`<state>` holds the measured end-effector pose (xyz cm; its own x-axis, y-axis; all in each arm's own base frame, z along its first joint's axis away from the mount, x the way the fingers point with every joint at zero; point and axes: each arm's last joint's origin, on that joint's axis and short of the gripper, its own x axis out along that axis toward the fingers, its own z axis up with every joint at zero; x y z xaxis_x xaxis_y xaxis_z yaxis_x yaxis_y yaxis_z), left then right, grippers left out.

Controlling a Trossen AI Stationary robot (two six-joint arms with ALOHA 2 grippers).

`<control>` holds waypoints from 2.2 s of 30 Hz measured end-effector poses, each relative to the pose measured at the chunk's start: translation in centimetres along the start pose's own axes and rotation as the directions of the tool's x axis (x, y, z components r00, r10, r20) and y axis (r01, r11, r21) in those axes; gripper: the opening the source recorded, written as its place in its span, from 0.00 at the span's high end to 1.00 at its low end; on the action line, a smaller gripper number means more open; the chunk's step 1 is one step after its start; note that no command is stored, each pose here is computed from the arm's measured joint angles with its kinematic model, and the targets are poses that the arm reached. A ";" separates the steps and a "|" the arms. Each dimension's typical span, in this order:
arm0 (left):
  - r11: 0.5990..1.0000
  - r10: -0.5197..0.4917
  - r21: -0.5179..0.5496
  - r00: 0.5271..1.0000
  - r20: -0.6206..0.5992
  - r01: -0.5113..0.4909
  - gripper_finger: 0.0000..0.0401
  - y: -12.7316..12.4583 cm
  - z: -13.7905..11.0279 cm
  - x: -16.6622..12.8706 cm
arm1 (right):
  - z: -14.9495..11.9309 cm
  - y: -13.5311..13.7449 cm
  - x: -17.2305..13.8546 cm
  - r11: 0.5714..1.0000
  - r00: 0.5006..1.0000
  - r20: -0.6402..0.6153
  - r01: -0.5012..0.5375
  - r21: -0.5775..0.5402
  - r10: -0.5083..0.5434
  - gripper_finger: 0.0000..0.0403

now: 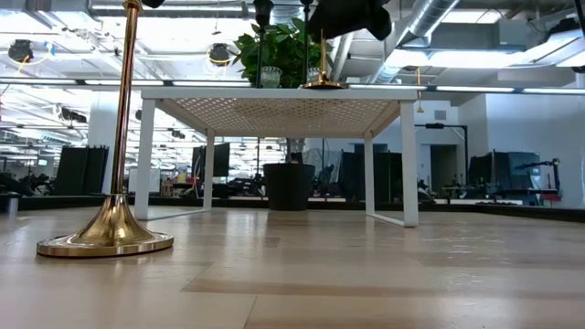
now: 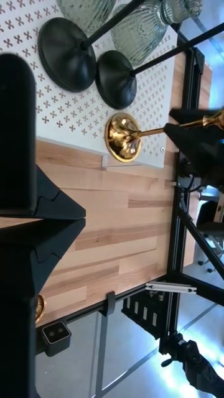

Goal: Pick & Place candle stick holders
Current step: Put the right gold candle holder on the shelf

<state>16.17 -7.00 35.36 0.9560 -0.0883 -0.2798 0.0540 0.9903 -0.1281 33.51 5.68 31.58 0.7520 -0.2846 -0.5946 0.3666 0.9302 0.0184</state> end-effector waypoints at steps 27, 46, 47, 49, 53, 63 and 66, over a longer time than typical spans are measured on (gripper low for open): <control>1.000 0.000 0.000 1.000 0.000 0.000 0.99 0.0 0.0 0.0 | 1.4 -8.1 -2.5 0.973 0.971 -0.073 0.230 0.023 -0.228 0.99; 1.000 0.000 0.000 1.000 0.000 0.000 0.99 0.0 0.0 0.0 | 2.4 -12.5 -1.4 0.971 0.970 -0.103 0.227 0.076 -0.219 1.00; 1.000 0.000 0.000 1.000 0.000 0.000 0.99 0.0 0.0 0.0 | 2.4 -12.6 -1.4 0.971 0.970 -0.105 0.228 0.077 -0.219 1.00; 1.000 0.000 0.000 1.000 0.000 0.000 0.99 0.0 0.0 0.0 | 2.4 -12.9 -1.3 0.973 0.972 -0.110 0.217 0.081 -0.208 1.00; 1.000 0.000 0.000 1.000 0.000 0.000 0.99 0.0 0.0 0.0 | 2.4 -13.3 -1.2 0.978 0.977 -0.121 0.188 0.094 -0.176 1.00; 1.000 0.000 -0.001 1.000 0.000 0.000 0.99 0.0 0.0 0.0 | 2.4 -13.3 -1.2 0.978 0.977 -0.126 0.187 0.092 -0.175 0.97; 1.000 0.000 0.000 1.000 0.000 0.000 0.99 0.0 0.0 0.0 | 2.4 -13.3 -1.2 0.978 0.977 -0.126 0.186 0.093 -0.174 0.94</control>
<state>16.17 -7.00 35.36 0.9559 -0.0887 -0.2801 0.0542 0.9902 -0.1284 29.02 -6.84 33.96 0.6017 -0.4106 -0.6851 0.5495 0.8353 -0.0179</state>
